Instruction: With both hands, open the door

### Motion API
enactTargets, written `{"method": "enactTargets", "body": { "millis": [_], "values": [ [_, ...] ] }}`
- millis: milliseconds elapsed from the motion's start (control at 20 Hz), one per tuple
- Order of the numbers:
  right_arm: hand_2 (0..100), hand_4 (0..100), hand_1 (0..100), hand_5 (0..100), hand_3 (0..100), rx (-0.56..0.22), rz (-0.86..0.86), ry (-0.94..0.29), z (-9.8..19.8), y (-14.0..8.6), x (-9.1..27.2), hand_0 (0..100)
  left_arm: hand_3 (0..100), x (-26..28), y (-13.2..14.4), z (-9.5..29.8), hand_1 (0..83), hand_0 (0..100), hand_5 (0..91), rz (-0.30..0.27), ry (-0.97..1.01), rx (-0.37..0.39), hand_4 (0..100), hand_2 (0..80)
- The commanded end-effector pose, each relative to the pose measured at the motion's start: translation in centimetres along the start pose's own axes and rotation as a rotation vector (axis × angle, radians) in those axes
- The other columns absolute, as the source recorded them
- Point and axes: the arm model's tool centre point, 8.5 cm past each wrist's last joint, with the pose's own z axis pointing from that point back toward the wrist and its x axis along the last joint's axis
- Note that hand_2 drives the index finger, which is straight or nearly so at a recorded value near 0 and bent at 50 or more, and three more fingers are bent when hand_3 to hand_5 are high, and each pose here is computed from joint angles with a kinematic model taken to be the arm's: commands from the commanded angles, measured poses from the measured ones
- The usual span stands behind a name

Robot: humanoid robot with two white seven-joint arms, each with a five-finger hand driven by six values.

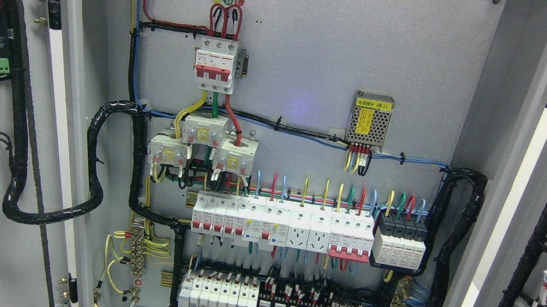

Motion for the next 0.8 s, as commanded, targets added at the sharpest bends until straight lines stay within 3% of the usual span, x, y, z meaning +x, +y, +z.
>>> {"method": "enactTargets", "body": {
  "millis": [0, 250, 500, 751],
  "values": [
    [0, 0, 0, 0, 0, 0.067, -0.105, 0.063, 0.4, 2.9, -2.1, 38, 0, 2.5, -3.9, 0.5, 0.0, 0, 0.0, 0.066, -0.059, -0.109, 0, 0.0],
    [0, 0, 0, 0, 0, 0.063, -0.207, 0.190, 3.3, 5.3, -5.7, 38, 0, 2.4, -7.2, 2.0, 0.0, 0, 0.0, 0.141, -0.061, -0.175, 0, 0.0],
    [0, 0, 0, 0, 0, 0.009, -0.250, 0.354, 8.3, 6.1, -8.2, 38, 0, 1.7, -10.9, 6.0, 0.0, 0, 0.0, 0.222, -0.001, -0.254, 0, 0.0],
    [0, 0, 0, 0, 0, -0.026, -0.275, 0.479, 12.2, 6.7, -10.0, 38, 0, 1.8, -14.4, 11.9, 0.0, 0, 0.0, 0.240, 0.075, -0.305, 0, 0.0]
  ]
}}
